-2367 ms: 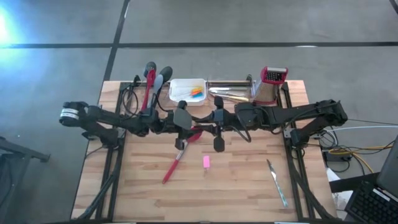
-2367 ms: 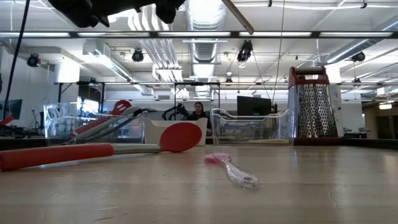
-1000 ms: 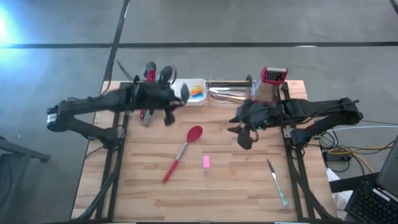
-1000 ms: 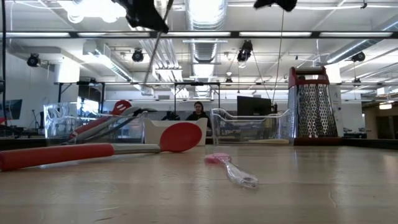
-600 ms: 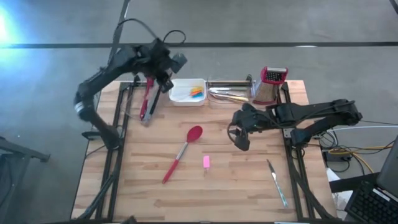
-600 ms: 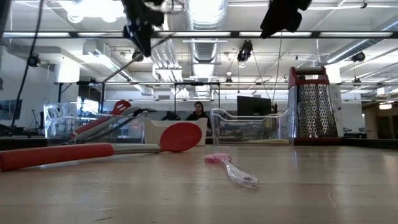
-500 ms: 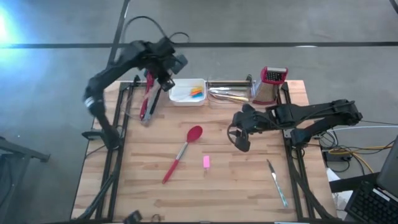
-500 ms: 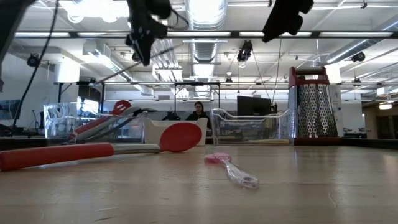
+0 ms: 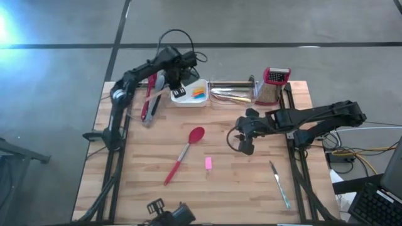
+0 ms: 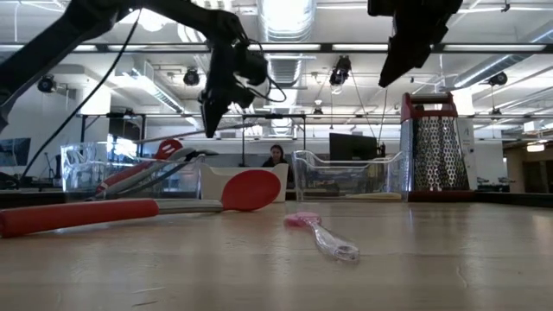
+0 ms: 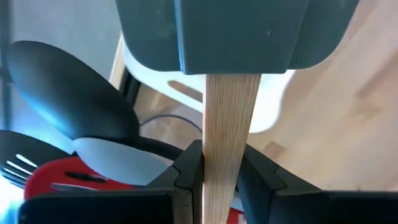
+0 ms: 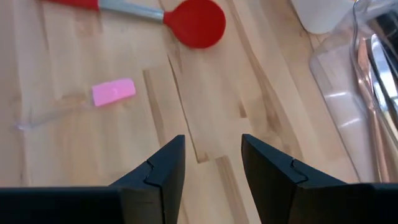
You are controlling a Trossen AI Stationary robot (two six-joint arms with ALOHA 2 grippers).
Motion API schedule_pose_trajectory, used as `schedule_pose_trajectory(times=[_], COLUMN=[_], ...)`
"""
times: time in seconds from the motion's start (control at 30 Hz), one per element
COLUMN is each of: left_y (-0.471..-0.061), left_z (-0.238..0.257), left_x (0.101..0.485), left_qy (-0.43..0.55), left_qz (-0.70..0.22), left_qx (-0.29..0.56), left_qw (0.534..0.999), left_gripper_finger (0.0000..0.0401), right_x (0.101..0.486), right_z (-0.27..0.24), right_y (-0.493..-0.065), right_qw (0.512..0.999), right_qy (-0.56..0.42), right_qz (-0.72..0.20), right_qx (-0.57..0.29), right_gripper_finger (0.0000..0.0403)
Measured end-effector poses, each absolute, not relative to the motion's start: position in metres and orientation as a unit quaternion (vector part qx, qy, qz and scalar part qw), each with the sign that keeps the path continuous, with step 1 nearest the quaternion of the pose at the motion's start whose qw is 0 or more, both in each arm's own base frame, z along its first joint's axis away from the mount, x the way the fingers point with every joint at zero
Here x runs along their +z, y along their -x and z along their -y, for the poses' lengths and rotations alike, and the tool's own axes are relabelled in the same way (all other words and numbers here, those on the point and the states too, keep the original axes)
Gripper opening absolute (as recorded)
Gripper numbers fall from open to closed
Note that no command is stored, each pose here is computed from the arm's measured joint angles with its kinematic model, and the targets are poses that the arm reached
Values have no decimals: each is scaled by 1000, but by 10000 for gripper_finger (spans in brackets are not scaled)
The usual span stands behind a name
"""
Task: Pick & Place Kitchen Items
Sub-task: Put the gray spatula into the white bin
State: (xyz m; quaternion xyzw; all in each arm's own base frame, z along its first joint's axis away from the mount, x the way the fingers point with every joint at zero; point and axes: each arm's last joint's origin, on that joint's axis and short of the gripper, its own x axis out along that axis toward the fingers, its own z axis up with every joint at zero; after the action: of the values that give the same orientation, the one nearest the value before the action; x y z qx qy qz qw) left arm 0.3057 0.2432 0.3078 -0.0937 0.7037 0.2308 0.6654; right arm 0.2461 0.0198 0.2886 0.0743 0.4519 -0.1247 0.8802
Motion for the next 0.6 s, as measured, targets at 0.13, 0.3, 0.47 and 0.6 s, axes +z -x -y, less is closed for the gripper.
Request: schedule_pose_trajectory(times=[0.13,0.3,0.47,0.6], left_y=[-312,-320,-325,-330], left_z=[-250,-258,-263,-265], left_x=[289,268,257,252], left_qy=[76,42,24,24], left_qz=[-729,-758,-772,-774], left_qx=[222,213,206,201], left_qw=[643,615,601,599], left_gripper_finger=[71,71,71,71], right_x=[282,277,272,271], right_z=[-19,-18,-15,-14], right_y=[-245,-245,-244,-245], right_qw=[875,876,874,874], right_qy=[-72,-65,-66,-62], right_qz=[-460,-458,-460,-458], right_qx=[-128,-138,-143,-150], right_gripper_finger=[142,139,143,149])
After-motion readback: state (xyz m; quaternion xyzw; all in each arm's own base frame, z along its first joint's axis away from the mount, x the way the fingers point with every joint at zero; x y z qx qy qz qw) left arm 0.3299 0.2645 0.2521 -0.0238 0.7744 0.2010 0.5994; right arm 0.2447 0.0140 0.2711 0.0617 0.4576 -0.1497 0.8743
